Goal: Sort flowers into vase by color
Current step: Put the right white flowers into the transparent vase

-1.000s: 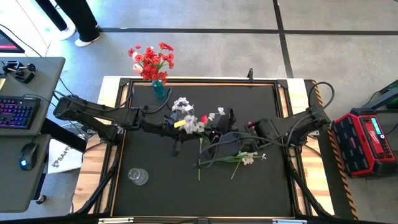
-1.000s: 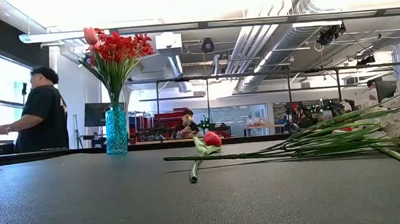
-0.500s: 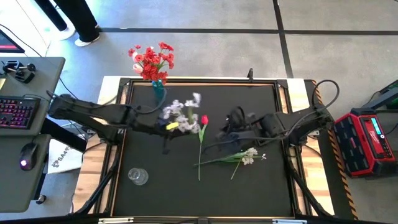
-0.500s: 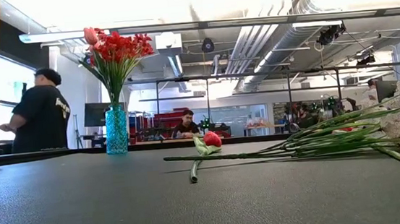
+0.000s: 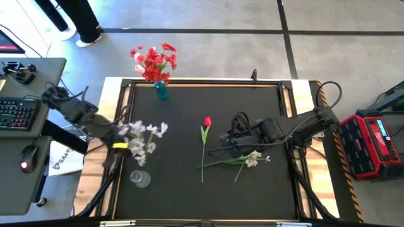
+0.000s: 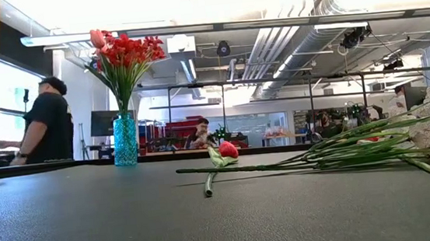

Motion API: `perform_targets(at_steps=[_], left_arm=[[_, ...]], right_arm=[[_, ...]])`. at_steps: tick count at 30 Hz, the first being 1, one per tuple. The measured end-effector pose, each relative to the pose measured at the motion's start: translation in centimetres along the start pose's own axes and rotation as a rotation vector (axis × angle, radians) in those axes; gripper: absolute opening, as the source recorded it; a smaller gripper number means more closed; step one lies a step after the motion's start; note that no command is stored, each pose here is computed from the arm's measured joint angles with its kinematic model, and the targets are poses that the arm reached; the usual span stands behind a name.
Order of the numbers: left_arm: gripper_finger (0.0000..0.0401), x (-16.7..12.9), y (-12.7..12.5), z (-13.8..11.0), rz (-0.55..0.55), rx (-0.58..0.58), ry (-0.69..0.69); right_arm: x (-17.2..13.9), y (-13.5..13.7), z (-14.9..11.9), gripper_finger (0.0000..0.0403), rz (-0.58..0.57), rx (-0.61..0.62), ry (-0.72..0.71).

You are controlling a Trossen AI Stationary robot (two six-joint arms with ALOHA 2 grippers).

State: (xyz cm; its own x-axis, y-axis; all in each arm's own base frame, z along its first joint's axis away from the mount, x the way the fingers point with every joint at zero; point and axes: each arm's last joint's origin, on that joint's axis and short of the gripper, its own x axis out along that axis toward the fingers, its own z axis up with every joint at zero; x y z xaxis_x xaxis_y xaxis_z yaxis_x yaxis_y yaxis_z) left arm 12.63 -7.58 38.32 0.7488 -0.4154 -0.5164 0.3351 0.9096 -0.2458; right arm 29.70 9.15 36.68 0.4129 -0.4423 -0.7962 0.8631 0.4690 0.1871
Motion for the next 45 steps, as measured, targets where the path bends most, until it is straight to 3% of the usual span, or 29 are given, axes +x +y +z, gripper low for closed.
perform_targets(at_steps=[9,16,22,35,45], left_arm=[[0.0,-0.9,-1.7,-1.2,-0.086,0.093,0.043],[0.0,-1.1,-1.6,-2.1,-0.067,0.116,0.13],[0.0,-1.5,-1.6,-2.3,-0.053,0.125,0.121],[0.0,-1.5,-1.0,-3.4,0.001,0.114,0.228],[0.0001,0.2,0.2,-7.1,0.052,0.019,0.311]], right_arm=[[2.1,0.7,-1.0,0.0195,0.049,0.041,0.057],[2.9,0.8,-1.7,0.0195,0.054,0.079,0.105],[3.0,1.1,-1.7,0.0195,0.078,0.092,0.114],[3.0,1.5,-1.6,0.0195,0.106,0.134,0.102],[5.7,3.3,-2.6,0.0195,0.092,0.217,0.113]])
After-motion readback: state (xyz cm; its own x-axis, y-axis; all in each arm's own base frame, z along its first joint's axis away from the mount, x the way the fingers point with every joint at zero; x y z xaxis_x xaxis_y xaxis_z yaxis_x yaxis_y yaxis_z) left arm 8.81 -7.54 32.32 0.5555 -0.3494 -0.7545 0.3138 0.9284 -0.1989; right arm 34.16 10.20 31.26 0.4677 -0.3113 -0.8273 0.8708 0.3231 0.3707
